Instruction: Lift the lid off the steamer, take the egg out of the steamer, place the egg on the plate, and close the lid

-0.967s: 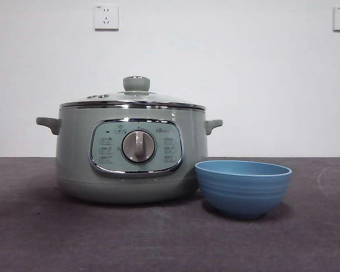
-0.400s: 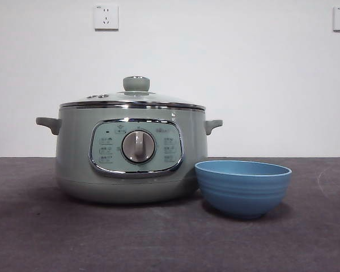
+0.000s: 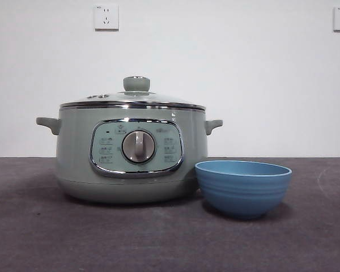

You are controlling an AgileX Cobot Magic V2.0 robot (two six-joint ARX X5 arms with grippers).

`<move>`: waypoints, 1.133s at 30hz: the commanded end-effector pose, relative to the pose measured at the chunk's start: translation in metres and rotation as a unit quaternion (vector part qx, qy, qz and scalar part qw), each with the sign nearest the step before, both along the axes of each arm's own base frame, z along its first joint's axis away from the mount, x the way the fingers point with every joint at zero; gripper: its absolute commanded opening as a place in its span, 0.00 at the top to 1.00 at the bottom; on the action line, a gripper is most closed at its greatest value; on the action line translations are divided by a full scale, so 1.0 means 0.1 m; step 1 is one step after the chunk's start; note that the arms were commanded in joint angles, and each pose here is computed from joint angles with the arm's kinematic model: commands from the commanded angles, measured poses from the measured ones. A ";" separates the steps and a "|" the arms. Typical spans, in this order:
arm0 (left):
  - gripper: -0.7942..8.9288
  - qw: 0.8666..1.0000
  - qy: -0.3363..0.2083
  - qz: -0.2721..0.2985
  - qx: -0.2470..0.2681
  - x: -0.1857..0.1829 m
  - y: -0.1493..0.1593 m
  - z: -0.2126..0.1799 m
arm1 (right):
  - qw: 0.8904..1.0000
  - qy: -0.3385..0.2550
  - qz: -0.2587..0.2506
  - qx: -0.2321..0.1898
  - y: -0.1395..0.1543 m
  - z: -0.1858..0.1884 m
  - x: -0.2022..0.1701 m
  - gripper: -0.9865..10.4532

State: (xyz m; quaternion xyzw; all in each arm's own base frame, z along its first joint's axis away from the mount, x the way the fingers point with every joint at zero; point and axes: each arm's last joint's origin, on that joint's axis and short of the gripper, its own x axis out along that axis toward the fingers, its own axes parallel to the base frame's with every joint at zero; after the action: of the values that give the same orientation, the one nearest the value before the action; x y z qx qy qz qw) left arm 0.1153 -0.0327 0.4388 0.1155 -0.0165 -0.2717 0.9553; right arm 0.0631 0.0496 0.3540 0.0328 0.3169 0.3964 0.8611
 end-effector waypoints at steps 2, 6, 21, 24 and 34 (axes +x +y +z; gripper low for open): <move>0.92 0.995 -0.080 0.053 0.000 -0.02 0.13 -0.33 | 1.000 -0.002 -0.001 0.002 0.00 0.01 0.00 0.91; 0.92 0.991 -0.095 0.095 0.001 -0.06 0.22 -0.89 | 1.000 -0.002 -0.001 0.002 0.00 0.01 0.00 0.91; 0.92 0.982 -0.021 0.187 -0.025 -0.20 0.34 -2.49 | 1.000 -0.002 -0.001 0.002 0.00 0.01 0.00 0.91; 0.92 0.981 0.009 0.190 -0.037 -0.20 0.34 -2.64 | 1.000 -0.002 -0.001 0.002 0.00 0.01 0.00 0.91; 0.92 0.970 0.093 0.219 -0.053 -0.20 0.35 -2.91 | 1.000 -0.002 -0.001 0.002 0.00 0.01 0.00 0.91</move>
State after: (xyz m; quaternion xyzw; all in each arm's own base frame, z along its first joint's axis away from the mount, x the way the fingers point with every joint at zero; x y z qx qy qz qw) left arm 0.0953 0.0023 0.1524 0.0513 0.0758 -0.0671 0.9935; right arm 0.0630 0.0496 0.3540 0.0330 0.3171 0.3963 0.8610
